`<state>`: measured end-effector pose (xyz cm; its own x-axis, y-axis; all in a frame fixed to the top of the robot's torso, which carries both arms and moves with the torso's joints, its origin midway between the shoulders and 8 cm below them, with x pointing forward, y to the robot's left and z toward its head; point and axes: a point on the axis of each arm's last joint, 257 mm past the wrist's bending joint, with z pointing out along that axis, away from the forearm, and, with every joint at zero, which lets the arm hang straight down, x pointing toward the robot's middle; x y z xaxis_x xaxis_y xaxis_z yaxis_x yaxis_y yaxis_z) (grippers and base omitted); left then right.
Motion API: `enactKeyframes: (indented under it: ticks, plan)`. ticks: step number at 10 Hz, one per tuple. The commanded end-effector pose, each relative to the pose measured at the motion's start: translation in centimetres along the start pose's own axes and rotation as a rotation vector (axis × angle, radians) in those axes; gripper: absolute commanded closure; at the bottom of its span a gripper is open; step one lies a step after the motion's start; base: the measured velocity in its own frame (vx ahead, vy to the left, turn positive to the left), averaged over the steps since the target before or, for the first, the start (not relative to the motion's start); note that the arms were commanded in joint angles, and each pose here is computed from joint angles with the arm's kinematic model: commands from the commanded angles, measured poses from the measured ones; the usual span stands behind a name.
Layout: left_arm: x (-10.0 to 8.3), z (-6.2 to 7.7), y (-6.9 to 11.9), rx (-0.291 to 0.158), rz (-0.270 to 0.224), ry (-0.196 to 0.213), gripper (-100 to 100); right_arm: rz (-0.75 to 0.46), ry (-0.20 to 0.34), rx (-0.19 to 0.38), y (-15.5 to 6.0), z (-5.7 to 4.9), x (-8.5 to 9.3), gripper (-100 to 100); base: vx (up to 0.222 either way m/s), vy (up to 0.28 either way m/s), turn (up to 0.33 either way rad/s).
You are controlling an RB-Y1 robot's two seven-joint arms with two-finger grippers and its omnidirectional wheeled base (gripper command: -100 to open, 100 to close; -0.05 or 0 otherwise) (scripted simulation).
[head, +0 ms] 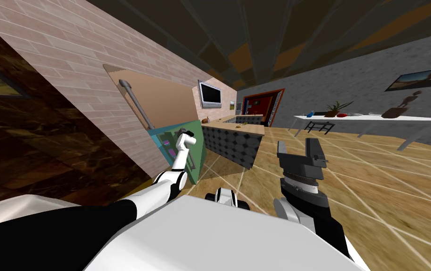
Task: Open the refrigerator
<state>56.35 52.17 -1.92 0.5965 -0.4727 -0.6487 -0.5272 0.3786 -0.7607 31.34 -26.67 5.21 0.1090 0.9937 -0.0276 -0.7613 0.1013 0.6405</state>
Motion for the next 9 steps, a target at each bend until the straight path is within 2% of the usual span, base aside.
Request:
enactKeyframes:
  ticks: [1, 2, 3, 4, 5, 6, 7, 9]
  plan:
    - [0.8, -2.2, 0.0, -0.034, 0.013, -0.030, 100, 0.000, 0.000, 0.000, 0.0, 0.0, 0.0, 0, 0.032, 0.061, -0.198]
    - [0.0, -2.3, 0.4, -0.048, 0.027, -0.059, 100, 0.000, 0.000, 0.000, 0.0, 0.0, 0.0, 0, 0.027, 0.026, -0.026]
    - [-0.3, -2.3, 0.3, -0.046, 0.033, -0.070, 100, 0.000, 0.000, 0.000, 0.0, 0.0, 0.0, 0, 0.019, -0.015, 0.019]
    - [1.0, -4.5, 0.0, -0.063, 0.015, -0.067, 100, 0.000, 0.000, 0.000, 0.0, 0.0, 0.0, 0, 0.069, 0.020, -0.155]
    - [-0.1, -4.7, 0.7, -0.092, 0.029, -0.107, 100, 0.000, 0.000, 0.000, 0.0, 0.0, 0.0, 0, 0.049, 0.060, -0.296]
    - [-1.0, -4.8, 0.7, -0.096, 0.044, -0.142, 100, 0.000, 0.000, 0.000, 0.0, 0.0, 0.0, 0, 0.005, 0.023, -0.106]
    - [0.3, -7.1, 0.3, -0.108, 0.015, -0.130, 100, 0.000, 0.000, 0.000, 0.0, 0.0, 0.0, 0, 0.040, 0.044, -0.248]
    - [-1.5, -7.5, 1.2, -0.148, 0.035, -0.202, 100, 0.000, 0.000, 0.000, 0.0, 0.0, 0.0, 0, 0.033, 0.037, -0.116]
